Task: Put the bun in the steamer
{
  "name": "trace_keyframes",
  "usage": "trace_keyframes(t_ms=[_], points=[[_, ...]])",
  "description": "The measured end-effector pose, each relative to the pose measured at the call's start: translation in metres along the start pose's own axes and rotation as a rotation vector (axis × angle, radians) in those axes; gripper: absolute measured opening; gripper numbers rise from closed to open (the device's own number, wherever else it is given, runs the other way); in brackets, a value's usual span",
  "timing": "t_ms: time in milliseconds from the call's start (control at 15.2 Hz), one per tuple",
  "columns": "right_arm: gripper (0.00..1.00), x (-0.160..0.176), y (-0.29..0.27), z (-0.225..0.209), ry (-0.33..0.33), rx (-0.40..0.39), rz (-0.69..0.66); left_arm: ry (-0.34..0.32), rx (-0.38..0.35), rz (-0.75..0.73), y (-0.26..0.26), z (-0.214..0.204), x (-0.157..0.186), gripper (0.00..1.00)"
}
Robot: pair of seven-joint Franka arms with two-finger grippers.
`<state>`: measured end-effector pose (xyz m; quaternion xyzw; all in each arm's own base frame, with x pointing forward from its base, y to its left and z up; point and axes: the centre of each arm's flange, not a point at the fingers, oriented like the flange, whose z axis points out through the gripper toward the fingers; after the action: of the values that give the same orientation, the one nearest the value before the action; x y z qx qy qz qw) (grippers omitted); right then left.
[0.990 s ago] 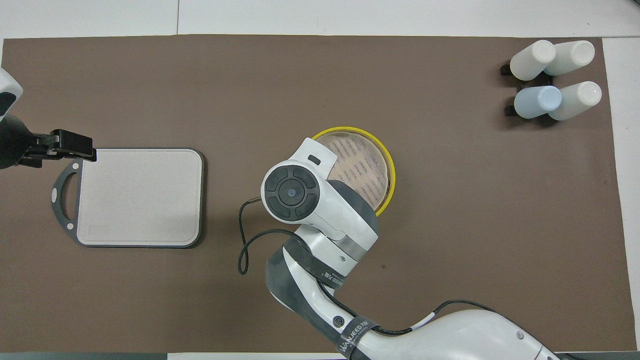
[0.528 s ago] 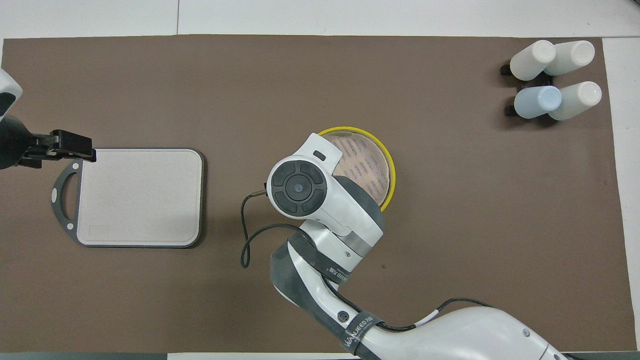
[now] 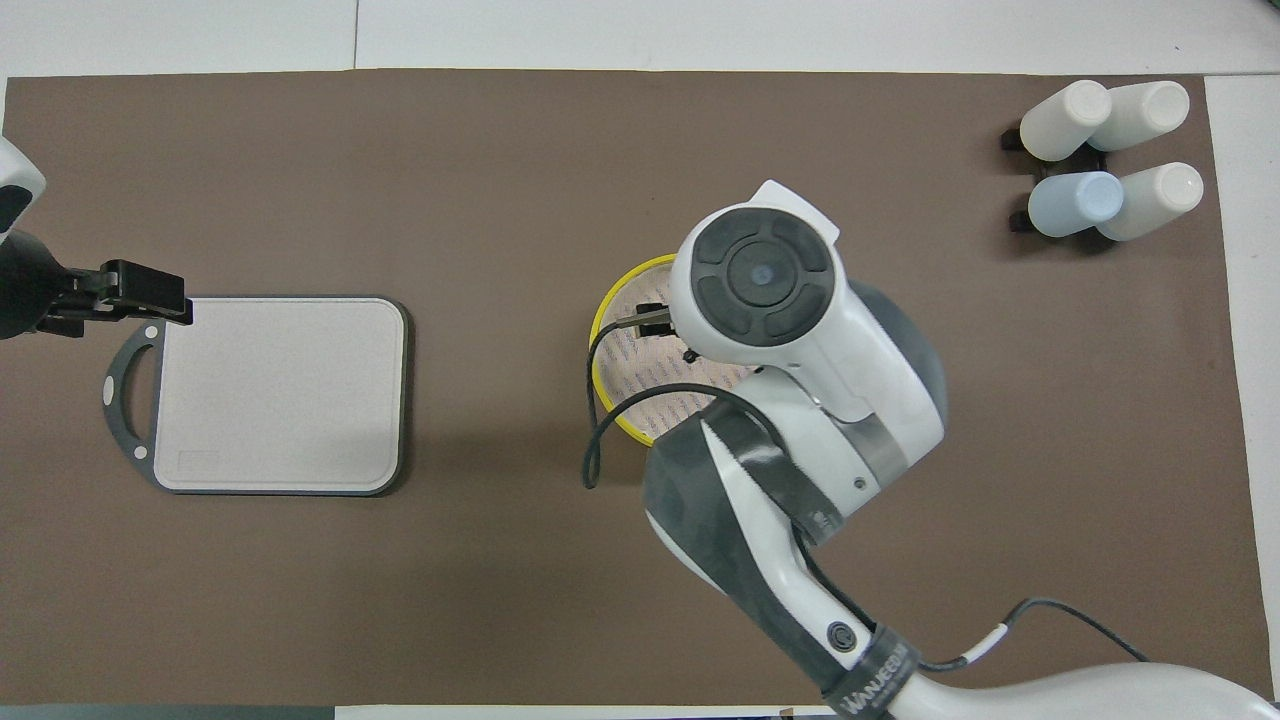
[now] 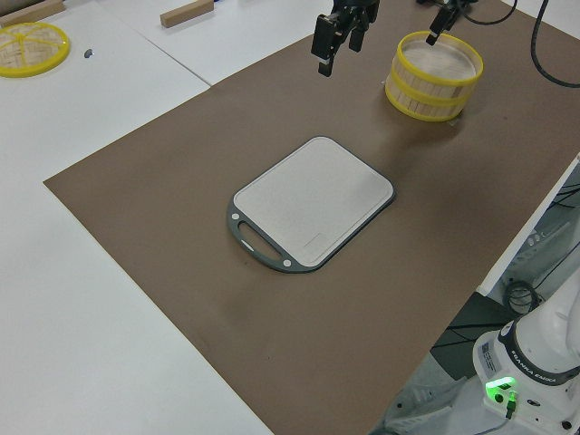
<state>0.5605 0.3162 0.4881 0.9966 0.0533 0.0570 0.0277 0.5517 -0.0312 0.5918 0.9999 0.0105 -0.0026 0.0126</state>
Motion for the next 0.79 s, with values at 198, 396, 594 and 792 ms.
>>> trace_keyframes(t_ms=[198, 396, 594, 792], points=[[1.0, 0.009, 0.072, -0.019, -0.061, 0.009, 0.029, 0.0, 0.0, 0.0, 0.0, 0.0, 0.0, 1.0], [1.0, 0.009, 0.148, -0.04, -0.115, 0.04, 0.076, 0.0, 0.0, 0.0, 0.0, 0.0, 0.0, 1.0], [1.0, -0.004, 0.187, -0.06, -0.143, 0.034, 0.061, 0.0, 0.0, 0.0, 0.0, 0.0, 0.0, 1.0], [1.0, -0.032, 0.192, -0.067, -0.151, 0.011, 0.064, 0.0, 0.0, 0.0, 0.0, 0.0, 0.0, 1.0]])
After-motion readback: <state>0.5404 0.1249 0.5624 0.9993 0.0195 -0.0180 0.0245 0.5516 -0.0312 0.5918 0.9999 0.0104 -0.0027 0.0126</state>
